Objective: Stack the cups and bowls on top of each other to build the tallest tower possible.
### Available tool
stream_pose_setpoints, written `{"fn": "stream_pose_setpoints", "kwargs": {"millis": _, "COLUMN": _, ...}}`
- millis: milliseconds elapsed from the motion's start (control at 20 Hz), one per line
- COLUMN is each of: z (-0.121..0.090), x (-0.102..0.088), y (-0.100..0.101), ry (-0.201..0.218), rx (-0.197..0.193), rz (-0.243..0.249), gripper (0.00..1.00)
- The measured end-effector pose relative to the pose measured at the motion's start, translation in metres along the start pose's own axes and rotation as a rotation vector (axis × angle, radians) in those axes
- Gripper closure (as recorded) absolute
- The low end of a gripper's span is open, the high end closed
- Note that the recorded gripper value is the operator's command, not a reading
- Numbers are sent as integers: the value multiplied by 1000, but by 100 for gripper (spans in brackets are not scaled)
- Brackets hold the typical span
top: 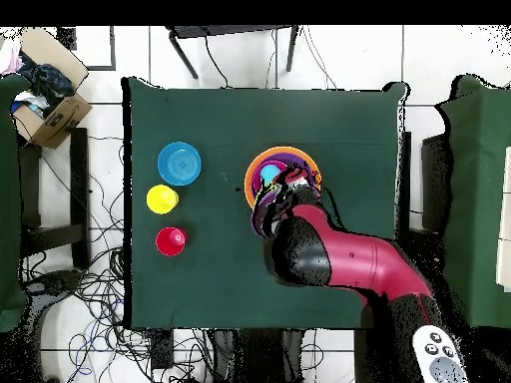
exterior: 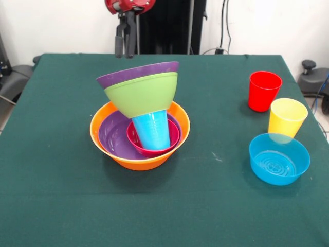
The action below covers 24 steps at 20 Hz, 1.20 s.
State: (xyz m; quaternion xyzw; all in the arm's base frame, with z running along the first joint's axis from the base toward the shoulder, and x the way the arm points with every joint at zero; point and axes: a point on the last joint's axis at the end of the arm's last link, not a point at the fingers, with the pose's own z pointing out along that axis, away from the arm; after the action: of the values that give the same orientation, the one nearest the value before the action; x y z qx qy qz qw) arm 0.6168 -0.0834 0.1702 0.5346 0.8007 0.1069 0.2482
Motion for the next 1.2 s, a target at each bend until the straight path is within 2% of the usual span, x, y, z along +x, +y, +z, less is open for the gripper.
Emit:
{"fn": "stream_pose_setpoints", "kwargs": {"millis": 550, "z": 0, "x": -13, "y": 1, "ry": -19, "rx": -32, "rz": 18, "gripper": 0}}
{"fn": "stream_pose_setpoints", "kwargs": {"millis": 1200, "z": 0, "x": -13, "y": 9, "ry": -36, "rx": -72, "rz": 14, "gripper": 0}}
